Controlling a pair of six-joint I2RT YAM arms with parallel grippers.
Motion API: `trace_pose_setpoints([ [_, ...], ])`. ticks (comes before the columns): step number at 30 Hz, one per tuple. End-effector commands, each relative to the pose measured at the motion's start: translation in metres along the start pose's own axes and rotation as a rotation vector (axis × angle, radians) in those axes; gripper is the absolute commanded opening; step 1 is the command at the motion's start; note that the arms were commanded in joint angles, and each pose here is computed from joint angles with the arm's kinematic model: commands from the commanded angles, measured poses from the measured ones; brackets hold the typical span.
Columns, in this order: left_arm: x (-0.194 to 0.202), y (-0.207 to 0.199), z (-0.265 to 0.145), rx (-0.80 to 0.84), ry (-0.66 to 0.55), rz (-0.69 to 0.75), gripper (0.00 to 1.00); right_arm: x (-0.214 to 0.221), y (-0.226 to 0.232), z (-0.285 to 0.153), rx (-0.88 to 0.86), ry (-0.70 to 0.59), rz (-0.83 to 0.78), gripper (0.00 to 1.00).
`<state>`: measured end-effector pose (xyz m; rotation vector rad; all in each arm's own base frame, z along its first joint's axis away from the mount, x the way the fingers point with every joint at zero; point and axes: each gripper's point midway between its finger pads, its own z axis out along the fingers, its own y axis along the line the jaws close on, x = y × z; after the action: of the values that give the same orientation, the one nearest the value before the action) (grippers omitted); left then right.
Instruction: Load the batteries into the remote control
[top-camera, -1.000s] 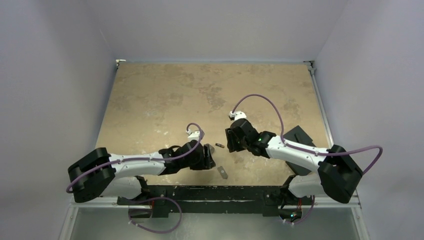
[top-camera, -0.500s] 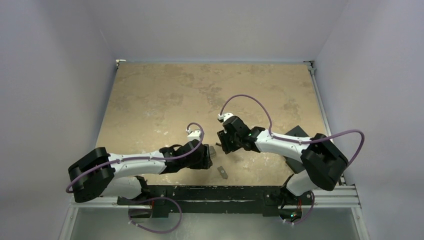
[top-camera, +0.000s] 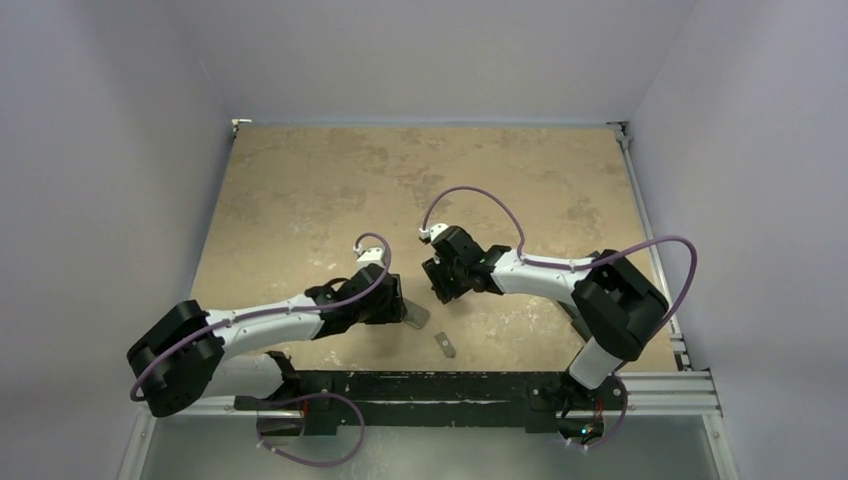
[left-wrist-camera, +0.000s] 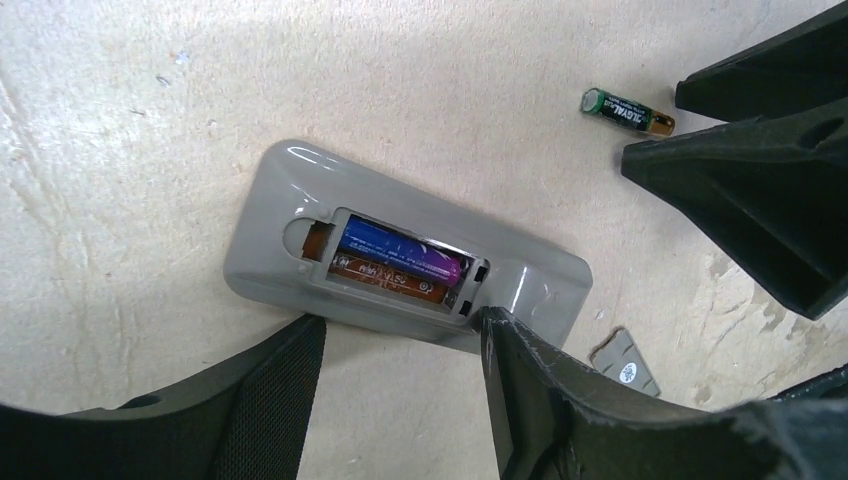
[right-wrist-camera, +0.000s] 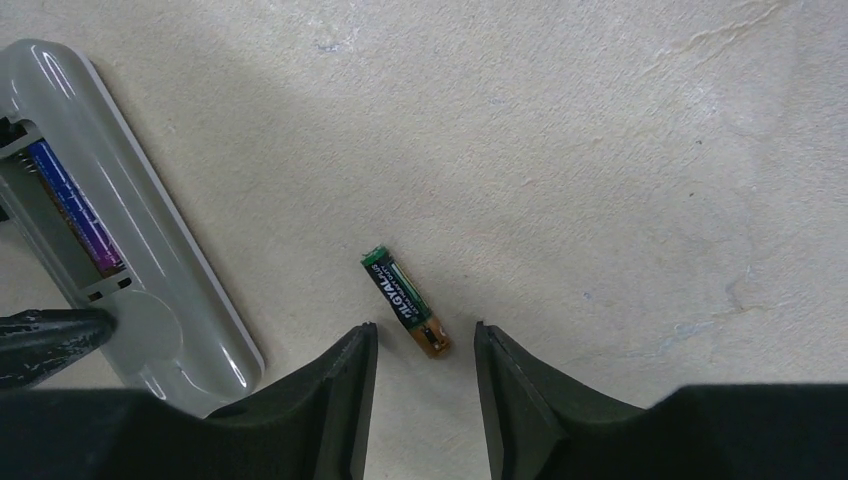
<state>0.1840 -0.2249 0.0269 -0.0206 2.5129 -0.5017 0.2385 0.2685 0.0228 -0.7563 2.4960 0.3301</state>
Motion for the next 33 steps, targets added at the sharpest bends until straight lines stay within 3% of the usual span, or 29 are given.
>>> trace_pose_setpoints([
  [1,-0.005,0.006,-0.005,-0.005,-0.007,0.040,0.58,-0.019,0.007,-0.002,-0.028,-0.045,-0.035,0.47],
  [11,-0.015,-0.004,-0.020,0.041,-0.023,0.032,0.58,-0.008,0.003,0.006,-0.015,0.002,-0.056,0.38],
  [17,-0.026,-0.007,-0.033,0.051,-0.055,0.029,0.59,-0.003,0.003,0.007,-0.017,0.022,-0.049,0.27],
  [26,-0.031,-0.005,-0.043,0.054,-0.075,0.023,0.61,-0.003,0.007,-0.003,-0.033,0.021,-0.024,0.01],
  [33,-0.035,0.004,-0.048,0.032,-0.105,0.007,0.62,-0.014,0.016,-0.024,-0.057,-0.014,-0.022,0.00],
])
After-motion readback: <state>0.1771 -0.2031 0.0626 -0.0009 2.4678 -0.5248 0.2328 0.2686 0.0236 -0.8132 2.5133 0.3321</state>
